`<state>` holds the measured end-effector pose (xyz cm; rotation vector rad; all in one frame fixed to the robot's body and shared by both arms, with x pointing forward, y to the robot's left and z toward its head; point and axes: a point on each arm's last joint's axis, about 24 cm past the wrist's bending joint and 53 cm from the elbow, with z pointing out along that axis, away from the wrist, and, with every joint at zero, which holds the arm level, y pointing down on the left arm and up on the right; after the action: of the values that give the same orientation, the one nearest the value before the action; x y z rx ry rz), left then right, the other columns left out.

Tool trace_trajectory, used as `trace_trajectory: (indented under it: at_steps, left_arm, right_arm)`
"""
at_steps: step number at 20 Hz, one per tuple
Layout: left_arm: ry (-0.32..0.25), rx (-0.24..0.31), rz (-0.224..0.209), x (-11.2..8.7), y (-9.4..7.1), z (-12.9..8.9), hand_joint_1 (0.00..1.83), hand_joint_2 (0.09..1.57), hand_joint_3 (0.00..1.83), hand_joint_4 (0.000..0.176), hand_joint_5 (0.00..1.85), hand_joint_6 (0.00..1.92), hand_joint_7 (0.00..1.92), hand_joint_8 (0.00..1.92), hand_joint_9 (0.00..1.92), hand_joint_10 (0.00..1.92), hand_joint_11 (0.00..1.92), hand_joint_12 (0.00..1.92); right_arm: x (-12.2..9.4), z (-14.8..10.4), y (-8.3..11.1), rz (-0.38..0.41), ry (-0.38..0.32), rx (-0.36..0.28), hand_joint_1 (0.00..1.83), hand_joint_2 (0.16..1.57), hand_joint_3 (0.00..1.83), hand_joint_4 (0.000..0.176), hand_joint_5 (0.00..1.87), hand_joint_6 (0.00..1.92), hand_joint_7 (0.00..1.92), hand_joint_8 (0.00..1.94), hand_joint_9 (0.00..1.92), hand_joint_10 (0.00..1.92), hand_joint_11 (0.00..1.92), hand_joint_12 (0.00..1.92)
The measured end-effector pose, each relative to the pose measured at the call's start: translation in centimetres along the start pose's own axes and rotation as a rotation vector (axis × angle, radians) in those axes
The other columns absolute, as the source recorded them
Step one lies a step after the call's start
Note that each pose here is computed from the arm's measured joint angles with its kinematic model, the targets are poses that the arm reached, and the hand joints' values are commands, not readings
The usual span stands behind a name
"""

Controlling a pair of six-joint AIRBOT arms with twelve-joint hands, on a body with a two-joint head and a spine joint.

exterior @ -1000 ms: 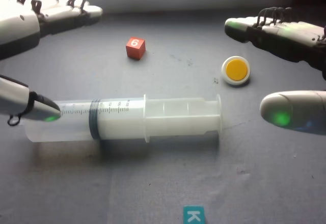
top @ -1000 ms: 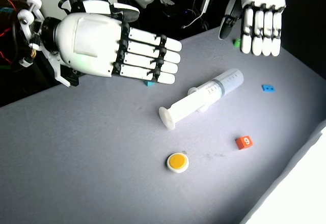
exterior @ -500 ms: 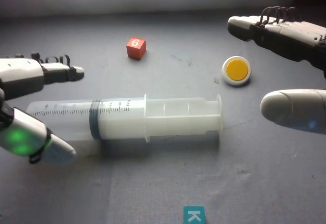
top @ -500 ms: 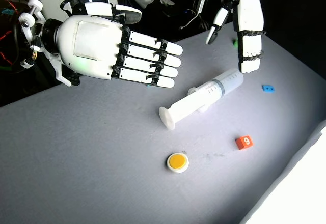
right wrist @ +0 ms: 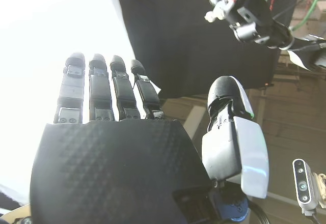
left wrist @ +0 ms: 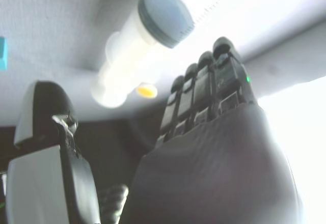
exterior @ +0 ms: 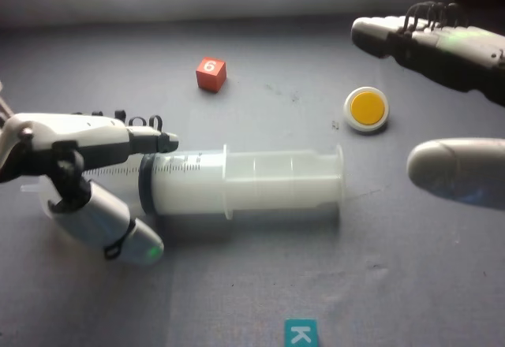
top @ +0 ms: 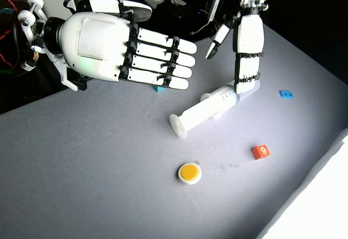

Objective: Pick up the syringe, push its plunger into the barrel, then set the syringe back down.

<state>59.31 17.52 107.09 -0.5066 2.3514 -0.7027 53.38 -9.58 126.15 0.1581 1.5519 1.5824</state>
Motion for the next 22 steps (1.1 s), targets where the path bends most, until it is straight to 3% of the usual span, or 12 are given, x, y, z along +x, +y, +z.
trace_trajectory:
  at_steps: [6, 12, 16, 22]
  left_arm:
    - [0.003, -0.012, 0.004, -0.6, 0.3, 2.7, 0.91, 1.02, 0.00, 0.000, 0.00, 0.00, 0.00, 0.00, 0.00, 0.00, 0.00, 0.10]
    - [0.012, -0.029, 0.012, -0.4, 1.1, 3.9, 0.90, 1.02, 0.00, 0.000, 0.00, 0.00, 0.00, 0.00, 0.00, 0.00, 0.00, 0.03]
    - [0.021, -0.043, 0.018, -0.1, 1.8, 4.7, 0.88, 1.02, 0.00, 0.000, 0.00, 0.00, 0.00, 0.00, 0.00, 0.00, 0.00, 0.11]
    - [0.036, -0.037, 0.024, 0.6, 1.6, 5.7, 0.91, 1.03, 0.00, 0.000, 0.00, 0.00, 0.00, 0.00, 0.00, 0.00, 0.02, 0.03]
  right_arm:
    - [0.2, -0.1, 0.4, -0.004, 0.006, -0.021, 0.00, 1.19, 0.00, 0.000, 0.01, 0.00, 0.00, 0.00, 0.00, 0.00, 0.00, 0.00]
    - [0.2, 0.0, 0.5, -0.001, 0.005, -0.026, 0.00, 1.19, 0.00, 0.000, 0.02, 0.00, 0.00, 0.00, 0.00, 0.00, 0.00, 0.00]
    - [0.2, 0.0, 0.7, 0.000, 0.002, -0.033, 0.00, 1.19, 0.00, 0.000, 0.03, 0.01, 0.00, 0.00, 0.00, 0.00, 0.00, 0.00]
    - [0.2, 0.0, 0.7, 0.000, 0.003, -0.033, 0.00, 1.20, 0.00, 0.000, 0.03, 0.01, 0.01, 0.00, 0.00, 0.00, 0.00, 0.00]
